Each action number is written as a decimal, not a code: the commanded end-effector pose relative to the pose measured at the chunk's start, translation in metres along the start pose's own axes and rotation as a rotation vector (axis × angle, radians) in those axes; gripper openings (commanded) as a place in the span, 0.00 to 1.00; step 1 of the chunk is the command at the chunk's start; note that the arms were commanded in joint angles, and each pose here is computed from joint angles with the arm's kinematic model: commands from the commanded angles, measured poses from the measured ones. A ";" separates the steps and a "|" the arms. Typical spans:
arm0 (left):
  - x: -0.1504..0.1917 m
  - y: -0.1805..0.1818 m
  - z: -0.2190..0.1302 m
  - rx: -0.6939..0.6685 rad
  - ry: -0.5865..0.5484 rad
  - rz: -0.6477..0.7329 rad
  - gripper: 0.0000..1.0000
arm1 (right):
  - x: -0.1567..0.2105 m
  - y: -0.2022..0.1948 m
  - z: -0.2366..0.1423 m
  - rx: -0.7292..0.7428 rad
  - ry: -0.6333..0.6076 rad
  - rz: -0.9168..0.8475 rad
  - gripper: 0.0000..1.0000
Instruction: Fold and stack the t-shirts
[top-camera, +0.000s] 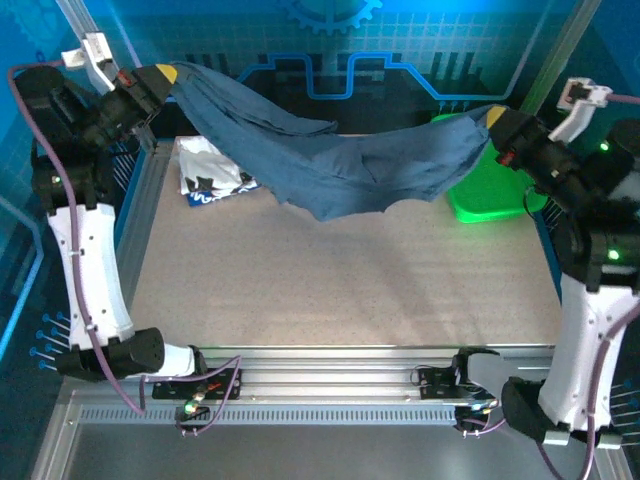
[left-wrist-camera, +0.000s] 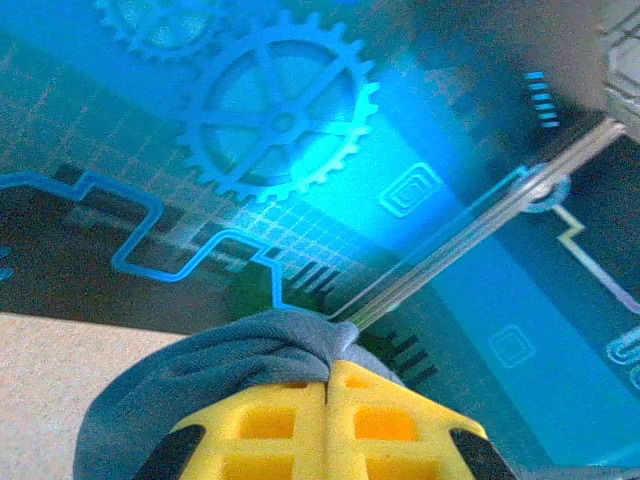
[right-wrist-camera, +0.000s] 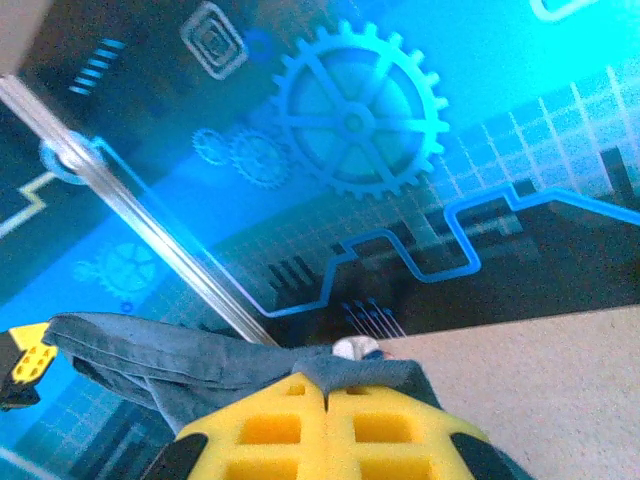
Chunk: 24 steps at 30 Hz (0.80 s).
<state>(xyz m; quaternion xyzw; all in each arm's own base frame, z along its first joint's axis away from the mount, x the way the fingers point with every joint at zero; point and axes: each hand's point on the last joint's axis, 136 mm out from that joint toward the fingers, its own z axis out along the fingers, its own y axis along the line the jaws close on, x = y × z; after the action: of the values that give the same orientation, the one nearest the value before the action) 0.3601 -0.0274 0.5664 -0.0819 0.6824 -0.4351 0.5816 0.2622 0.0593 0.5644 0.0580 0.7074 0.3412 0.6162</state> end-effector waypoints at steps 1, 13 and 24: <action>-0.005 -0.053 -0.019 0.114 -0.030 0.042 0.00 | 0.001 0.020 -0.016 -0.058 0.032 0.004 0.00; 0.036 -0.017 -0.002 0.004 0.033 -0.070 0.00 | -0.006 -0.002 0.012 0.010 0.101 0.006 0.00; 0.080 0.188 0.082 -0.361 0.091 -0.108 0.00 | 0.053 -0.146 0.200 0.196 0.367 -0.021 0.00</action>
<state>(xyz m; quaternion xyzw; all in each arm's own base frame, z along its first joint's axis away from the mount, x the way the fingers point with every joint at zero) 0.4451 -0.0258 0.4214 -0.1862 0.7571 -0.4005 0.4814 0.4308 0.0475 0.4802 0.0730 0.8073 0.3170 0.4924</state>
